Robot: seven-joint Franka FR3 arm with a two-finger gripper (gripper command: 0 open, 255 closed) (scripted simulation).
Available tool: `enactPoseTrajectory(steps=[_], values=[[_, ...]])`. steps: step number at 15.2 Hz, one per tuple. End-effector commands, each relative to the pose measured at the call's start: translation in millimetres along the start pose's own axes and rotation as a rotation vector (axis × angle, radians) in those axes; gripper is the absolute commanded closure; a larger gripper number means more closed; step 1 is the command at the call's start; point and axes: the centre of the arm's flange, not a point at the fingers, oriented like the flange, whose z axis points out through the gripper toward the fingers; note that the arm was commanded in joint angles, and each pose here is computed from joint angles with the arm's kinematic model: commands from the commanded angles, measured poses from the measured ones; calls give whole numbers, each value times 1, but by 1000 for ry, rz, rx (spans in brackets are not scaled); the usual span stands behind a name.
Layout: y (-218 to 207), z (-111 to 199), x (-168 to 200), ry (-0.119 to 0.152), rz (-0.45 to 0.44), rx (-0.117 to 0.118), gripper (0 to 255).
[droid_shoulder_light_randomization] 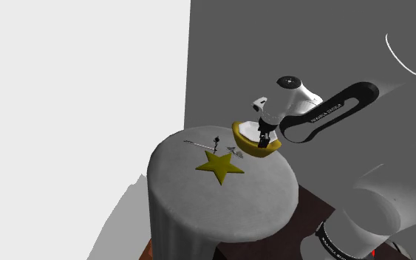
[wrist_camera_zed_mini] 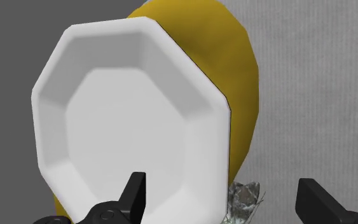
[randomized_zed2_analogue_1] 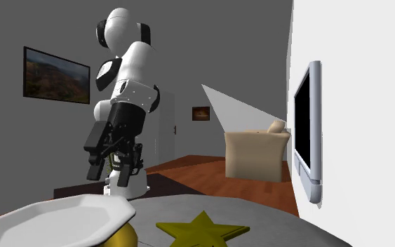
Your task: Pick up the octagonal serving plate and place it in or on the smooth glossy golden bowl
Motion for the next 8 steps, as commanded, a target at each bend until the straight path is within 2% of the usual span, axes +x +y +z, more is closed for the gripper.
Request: enactPoseTrajectory(steps=[1,8], values=[[0,11,0,2,-2,-2,0],[0,19,0,2,-2,-2,0]])
